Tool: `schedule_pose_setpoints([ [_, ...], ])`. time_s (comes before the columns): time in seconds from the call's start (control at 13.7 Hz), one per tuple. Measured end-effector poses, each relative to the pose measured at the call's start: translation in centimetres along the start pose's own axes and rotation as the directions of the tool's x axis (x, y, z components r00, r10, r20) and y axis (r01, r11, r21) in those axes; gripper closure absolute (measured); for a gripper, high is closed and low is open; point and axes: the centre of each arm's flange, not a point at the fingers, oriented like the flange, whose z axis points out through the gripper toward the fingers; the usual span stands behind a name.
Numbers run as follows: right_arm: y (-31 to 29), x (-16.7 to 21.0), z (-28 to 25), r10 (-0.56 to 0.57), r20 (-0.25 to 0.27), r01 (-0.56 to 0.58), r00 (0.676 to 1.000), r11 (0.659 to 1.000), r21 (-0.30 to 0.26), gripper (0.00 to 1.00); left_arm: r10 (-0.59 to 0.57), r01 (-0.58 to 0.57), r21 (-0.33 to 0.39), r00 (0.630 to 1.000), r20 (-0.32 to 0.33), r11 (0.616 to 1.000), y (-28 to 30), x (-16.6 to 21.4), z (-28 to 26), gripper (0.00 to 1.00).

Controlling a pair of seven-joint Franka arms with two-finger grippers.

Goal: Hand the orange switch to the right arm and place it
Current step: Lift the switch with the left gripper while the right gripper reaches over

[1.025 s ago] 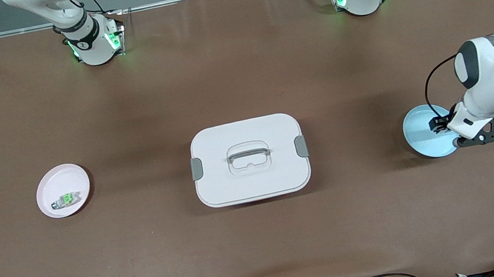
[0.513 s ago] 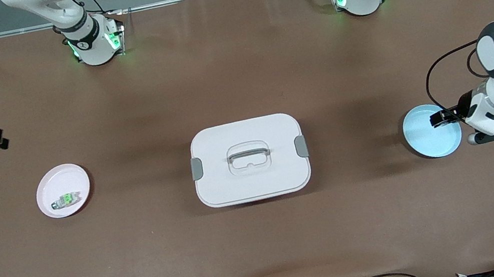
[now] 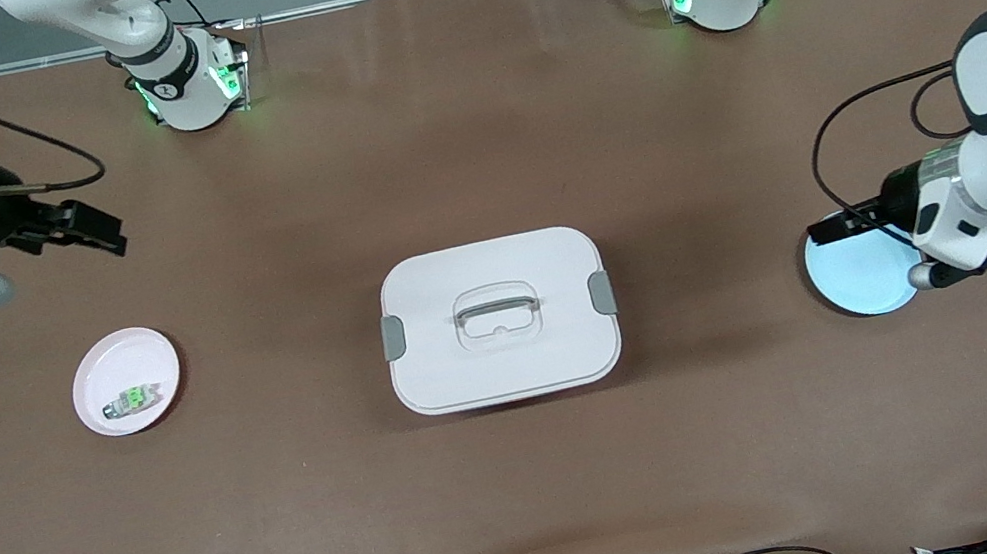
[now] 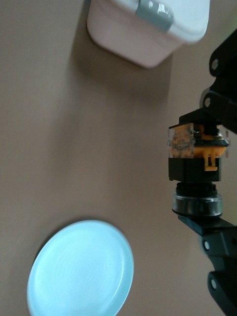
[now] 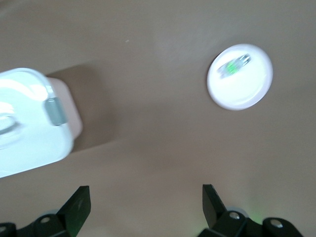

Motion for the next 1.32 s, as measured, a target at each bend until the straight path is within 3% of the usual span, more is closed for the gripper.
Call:
schedule_pose_setpoints([
  [0.15,-1.8,-1.3,-0.3,0.036,0.030,-0.038,0.999,0.998,0.056,0.00,-0.060,0.062,-0.063,0.997,0.043,0.996,3.5,-1.6,-0.2,0.27],
  [0.37,-6.0,-4.2,-0.6,-0.034,0.030,0.032,0.999,0.997,0.072,0.00,-0.137,0.154,-0.132,0.982,0.129,0.979,8.3,-4.3,-0.2,0.27],
  [0.66,-11.3,-8.0,0.6,-0.129,0.051,0.126,0.990,0.989,0.074,0.00,-0.231,0.268,-0.151,0.947,0.225,0.951,15.5,-8.8,0.3,0.27],
  [0.95,-14.5,-7.9,2.6,-0.106,0.087,0.091,0.991,0.983,0.159,0.00,-0.309,0.367,-0.178,0.907,0.286,0.913,21.9,-12.2,0.8,0.27],
  [1.32,-17.5,-8.3,3.1,-0.114,0.023,0.105,0.993,0.967,0.231,0.00,-0.382,0.480,-0.255,0.855,0.351,0.839,26.5,-13.3,2.7,0.27],
])
